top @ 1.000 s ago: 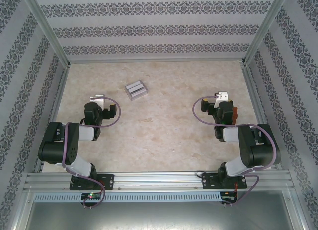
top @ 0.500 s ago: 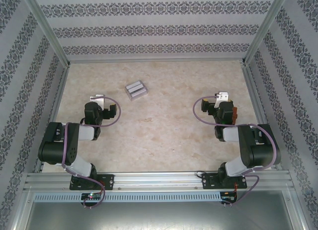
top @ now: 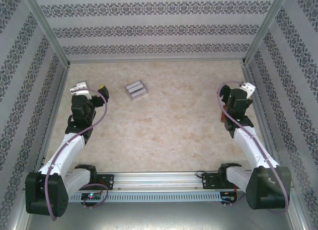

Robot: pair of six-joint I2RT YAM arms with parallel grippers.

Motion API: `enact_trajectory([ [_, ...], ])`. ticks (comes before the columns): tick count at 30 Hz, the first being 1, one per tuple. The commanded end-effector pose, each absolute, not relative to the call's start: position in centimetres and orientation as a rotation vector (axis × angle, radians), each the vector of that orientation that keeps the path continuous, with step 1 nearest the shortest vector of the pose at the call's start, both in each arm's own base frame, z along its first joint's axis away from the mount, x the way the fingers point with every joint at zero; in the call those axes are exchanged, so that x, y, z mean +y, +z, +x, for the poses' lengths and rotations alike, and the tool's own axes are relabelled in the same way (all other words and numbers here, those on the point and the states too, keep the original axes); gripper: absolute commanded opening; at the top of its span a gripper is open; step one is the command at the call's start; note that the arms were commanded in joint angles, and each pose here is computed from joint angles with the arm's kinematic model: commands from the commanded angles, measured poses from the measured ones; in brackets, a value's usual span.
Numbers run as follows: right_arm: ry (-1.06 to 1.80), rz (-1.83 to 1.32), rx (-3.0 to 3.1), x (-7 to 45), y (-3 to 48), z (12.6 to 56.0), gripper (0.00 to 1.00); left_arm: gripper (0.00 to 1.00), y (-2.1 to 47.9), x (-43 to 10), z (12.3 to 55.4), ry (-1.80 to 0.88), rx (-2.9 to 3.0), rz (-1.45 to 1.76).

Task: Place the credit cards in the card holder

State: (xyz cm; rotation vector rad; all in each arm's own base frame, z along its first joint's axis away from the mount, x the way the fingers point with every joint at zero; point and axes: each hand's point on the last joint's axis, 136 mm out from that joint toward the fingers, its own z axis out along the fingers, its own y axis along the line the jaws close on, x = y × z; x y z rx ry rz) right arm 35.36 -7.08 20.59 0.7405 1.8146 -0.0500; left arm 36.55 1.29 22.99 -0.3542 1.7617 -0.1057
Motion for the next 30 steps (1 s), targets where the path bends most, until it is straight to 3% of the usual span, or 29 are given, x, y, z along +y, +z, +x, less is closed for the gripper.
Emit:
enact_trajectory([
  [1, -0.082, 1.022, 2.016, -8.9, 14.8, 31.4, 0.98, 1.0, 19.4, -0.4, 36.6, -0.253, 1.882, -0.418],
  [11, 0.133, 1.043, 2.382, -11.0, 6.6, 33.2, 0.98, 0.99, 13.2, -5.4, 37.9, -0.471, 2.033, -0.299],
  [30, 0.357, 0.842, 2.582, -6.4, 3.0, 34.9, 0.64, 0.96, 11.8, -5.8, 37.7, -0.394, 2.069, -0.264],
])
